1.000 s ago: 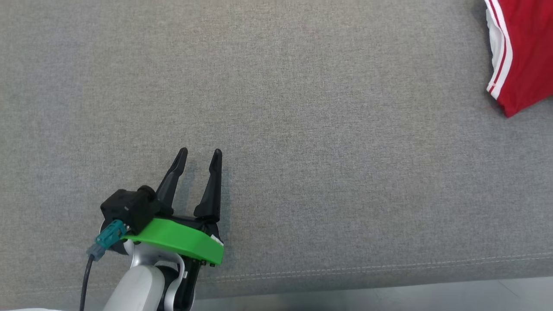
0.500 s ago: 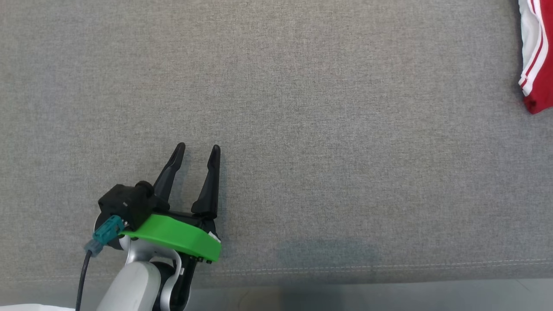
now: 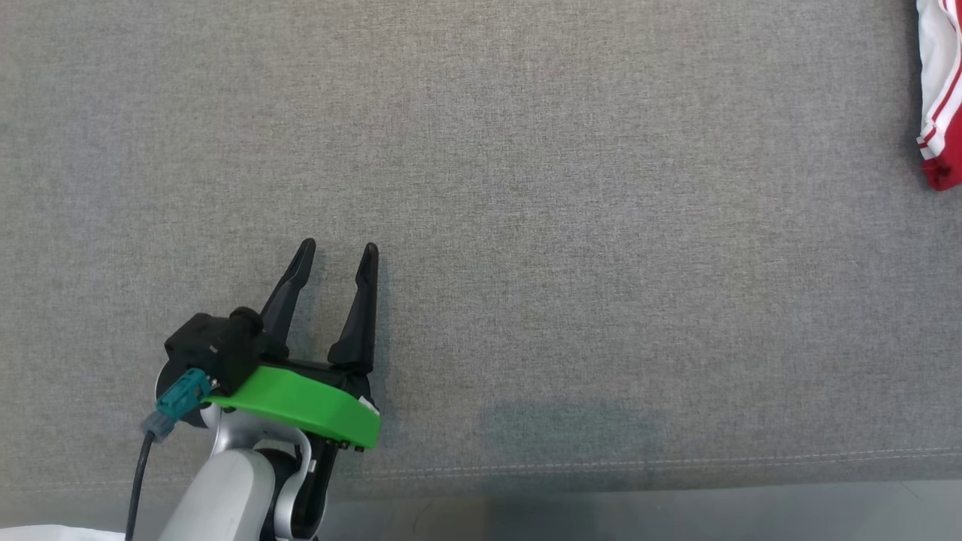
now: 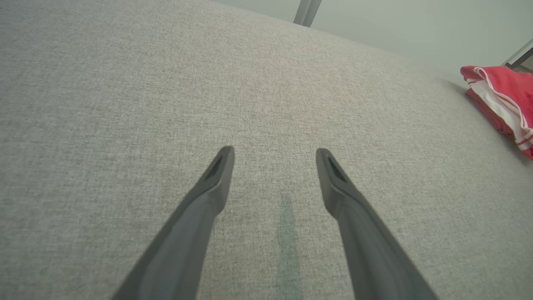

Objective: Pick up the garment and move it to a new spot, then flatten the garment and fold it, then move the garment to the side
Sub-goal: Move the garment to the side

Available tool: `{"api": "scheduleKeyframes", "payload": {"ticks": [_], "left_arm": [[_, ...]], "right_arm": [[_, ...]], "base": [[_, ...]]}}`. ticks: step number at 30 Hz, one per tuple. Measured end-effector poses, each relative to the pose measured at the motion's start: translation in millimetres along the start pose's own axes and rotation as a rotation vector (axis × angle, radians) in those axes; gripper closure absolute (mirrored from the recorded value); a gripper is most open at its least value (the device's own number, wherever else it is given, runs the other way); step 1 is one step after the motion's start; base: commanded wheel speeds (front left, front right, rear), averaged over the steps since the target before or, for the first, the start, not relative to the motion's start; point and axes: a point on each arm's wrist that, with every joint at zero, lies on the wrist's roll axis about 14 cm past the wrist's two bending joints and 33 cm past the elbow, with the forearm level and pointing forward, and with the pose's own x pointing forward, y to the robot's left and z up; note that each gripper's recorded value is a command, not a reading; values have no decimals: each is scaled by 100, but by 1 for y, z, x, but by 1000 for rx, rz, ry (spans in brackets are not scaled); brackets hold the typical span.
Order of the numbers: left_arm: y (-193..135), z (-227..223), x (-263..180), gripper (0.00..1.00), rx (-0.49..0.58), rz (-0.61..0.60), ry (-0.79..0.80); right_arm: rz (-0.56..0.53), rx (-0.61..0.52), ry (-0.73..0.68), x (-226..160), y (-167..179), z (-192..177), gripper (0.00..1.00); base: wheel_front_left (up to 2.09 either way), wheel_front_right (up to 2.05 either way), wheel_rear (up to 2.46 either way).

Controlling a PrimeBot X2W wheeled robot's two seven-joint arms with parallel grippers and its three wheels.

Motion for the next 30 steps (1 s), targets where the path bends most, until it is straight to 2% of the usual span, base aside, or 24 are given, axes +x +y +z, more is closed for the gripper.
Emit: {"api": "scheduleKeyframes", "payload": {"ticks": [7, 13, 21, 28, 30], "left_arm": [[-3, 1, 2, 0, 2, -13, -4], [-11, 5, 3, 0, 2, -36, -14], [-37, 28, 8, 0, 15, -115, -96], [-55, 47, 7, 0, 33, -162, -163], [-64, 53, 3, 0, 36, -184, -184]], "right_arm": [[-22, 19, -7, -5, -6, -8, 0], [-44, 25, -97, -16, -19, 7, 0], [-43, 104, -344, -47, -28, 70, 0], [11, 147, -522, -82, -11, 108, 0], [45, 176, -608, -102, -3, 124, 0]], "base": [[0, 0, 0], [0, 0, 0], [0, 0, 0], [0, 0, 0], [0, 0, 0]]}}
